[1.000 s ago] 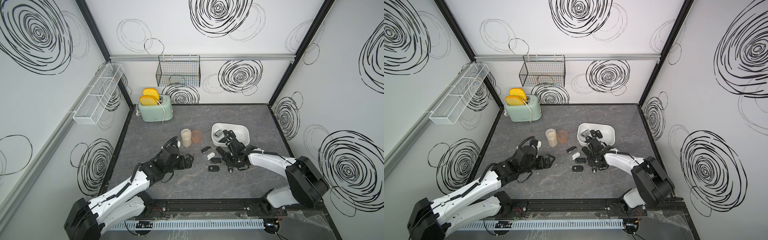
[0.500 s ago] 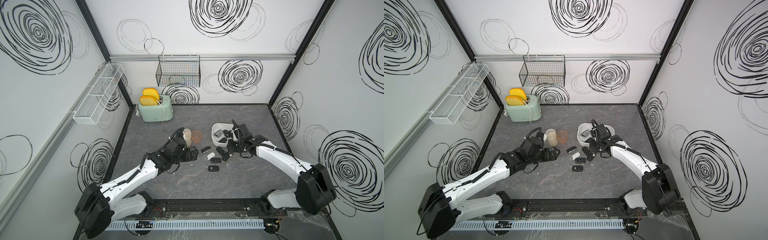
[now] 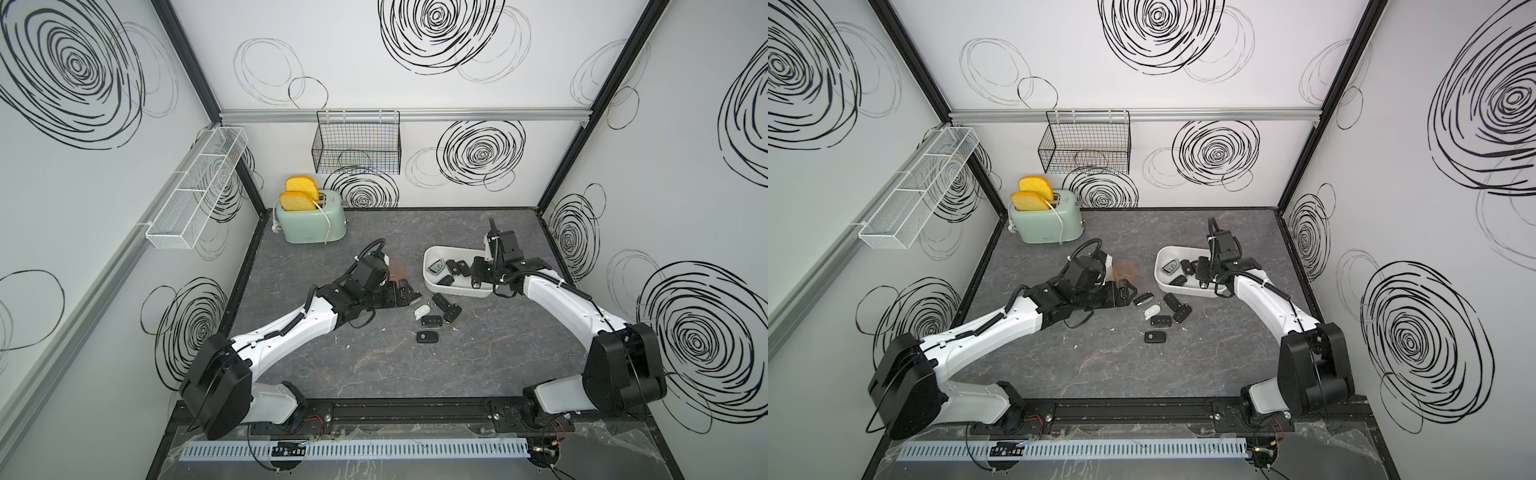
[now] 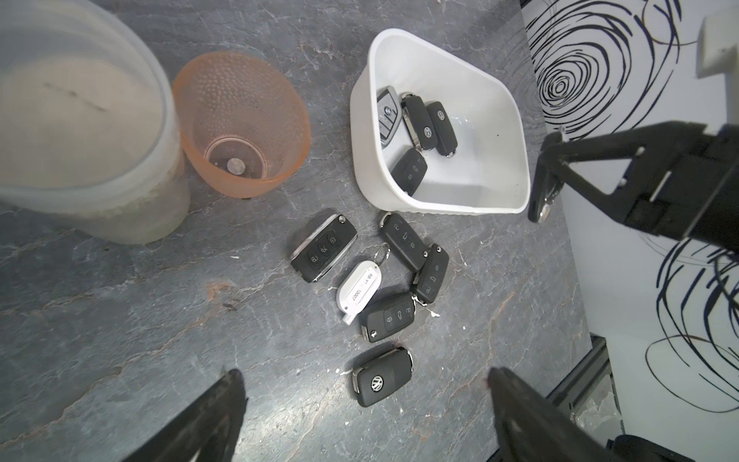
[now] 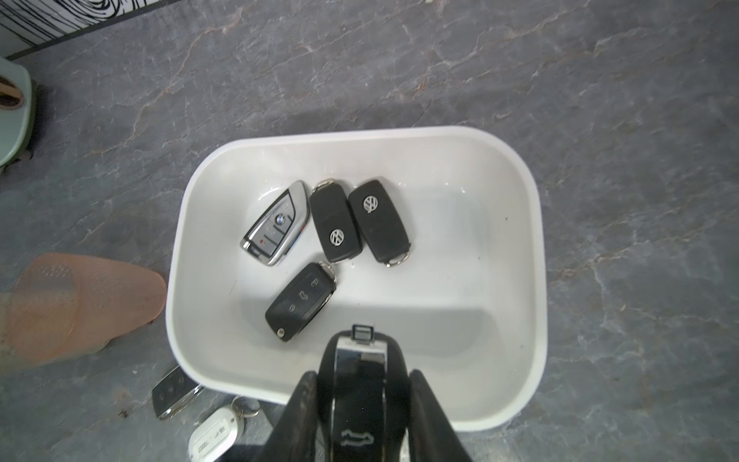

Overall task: Place the car key into the storage box
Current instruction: Pick up the car key from the center of the board, then place the car key in the storage box.

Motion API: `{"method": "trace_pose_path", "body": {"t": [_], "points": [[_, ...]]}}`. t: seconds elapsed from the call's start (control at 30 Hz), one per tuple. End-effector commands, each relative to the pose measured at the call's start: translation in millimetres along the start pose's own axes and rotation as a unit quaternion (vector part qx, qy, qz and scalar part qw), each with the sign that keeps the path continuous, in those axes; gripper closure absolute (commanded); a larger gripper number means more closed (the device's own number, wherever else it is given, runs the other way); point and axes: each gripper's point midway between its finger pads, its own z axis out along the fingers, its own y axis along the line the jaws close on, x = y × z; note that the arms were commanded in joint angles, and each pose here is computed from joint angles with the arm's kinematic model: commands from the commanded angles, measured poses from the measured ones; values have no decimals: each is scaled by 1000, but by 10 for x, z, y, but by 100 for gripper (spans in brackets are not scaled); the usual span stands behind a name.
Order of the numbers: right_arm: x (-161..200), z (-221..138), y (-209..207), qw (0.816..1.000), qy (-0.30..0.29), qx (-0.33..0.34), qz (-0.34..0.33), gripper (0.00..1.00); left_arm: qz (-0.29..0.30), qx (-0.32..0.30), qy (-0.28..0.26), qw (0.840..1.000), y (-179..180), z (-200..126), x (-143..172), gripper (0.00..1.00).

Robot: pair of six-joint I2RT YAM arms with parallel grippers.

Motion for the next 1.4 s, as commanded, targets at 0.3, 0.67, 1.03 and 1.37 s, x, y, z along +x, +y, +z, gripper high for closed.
{"method": "trace_pose_path", "body": {"t": [0.3, 0.67, 1.03, 1.37], "points": [[-359, 554, -241, 996, -10, 71, -55, 69, 58, 49, 14, 997, -228, 86, -116, 2], [-345, 1123, -289, 993, 32, 90, -66, 69, 90, 37, 27, 995, -166, 23, -162, 2], [-214, 1425, -363, 991, 59, 102, -60, 68, 130, 23, 48, 990, -144, 36, -167, 2], [-164, 1474, -349, 991, 74, 96, -64, 55, 119, 31, 52, 991, -158, 105, -149, 2]]}}
